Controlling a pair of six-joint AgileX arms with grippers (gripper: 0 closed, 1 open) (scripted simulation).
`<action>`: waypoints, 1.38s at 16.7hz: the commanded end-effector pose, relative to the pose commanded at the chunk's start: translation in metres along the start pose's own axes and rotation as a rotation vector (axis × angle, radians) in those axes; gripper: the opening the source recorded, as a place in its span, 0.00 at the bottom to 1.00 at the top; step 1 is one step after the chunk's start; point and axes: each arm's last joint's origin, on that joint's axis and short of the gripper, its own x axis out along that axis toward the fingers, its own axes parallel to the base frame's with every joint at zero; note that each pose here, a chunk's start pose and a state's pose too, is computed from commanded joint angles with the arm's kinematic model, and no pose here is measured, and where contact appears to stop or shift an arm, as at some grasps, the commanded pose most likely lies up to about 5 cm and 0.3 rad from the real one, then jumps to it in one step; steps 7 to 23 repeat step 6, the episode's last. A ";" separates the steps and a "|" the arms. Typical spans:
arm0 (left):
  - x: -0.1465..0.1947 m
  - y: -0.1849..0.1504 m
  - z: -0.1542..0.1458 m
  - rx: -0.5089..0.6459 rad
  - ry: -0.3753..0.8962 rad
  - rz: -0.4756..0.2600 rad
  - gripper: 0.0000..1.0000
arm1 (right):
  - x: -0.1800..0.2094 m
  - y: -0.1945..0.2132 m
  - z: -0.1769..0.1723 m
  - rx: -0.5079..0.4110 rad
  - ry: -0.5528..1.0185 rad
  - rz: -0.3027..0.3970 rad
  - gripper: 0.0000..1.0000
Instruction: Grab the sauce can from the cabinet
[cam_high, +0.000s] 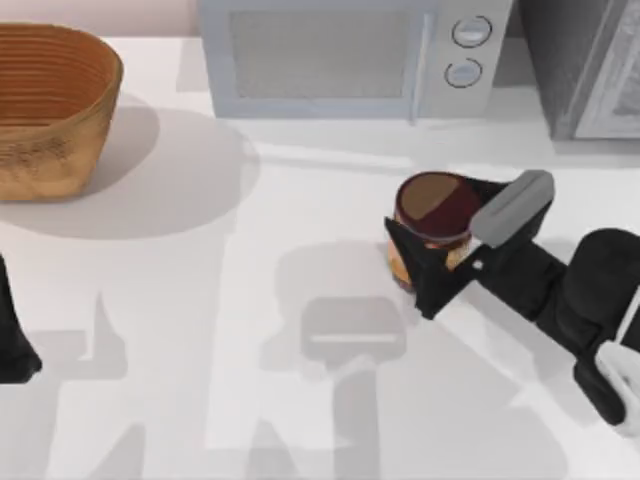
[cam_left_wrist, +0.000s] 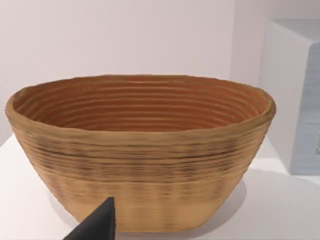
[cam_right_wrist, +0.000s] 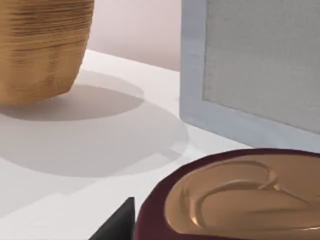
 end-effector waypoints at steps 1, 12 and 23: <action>0.000 0.000 0.000 0.000 0.000 0.000 1.00 | 0.000 0.000 0.000 0.000 0.000 0.000 1.00; 0.000 0.000 0.000 0.000 0.000 0.000 1.00 | 0.000 0.000 0.000 0.000 0.000 0.000 1.00; 0.000 0.000 0.000 0.000 0.000 0.000 1.00 | 0.000 0.000 0.000 0.000 0.000 0.000 1.00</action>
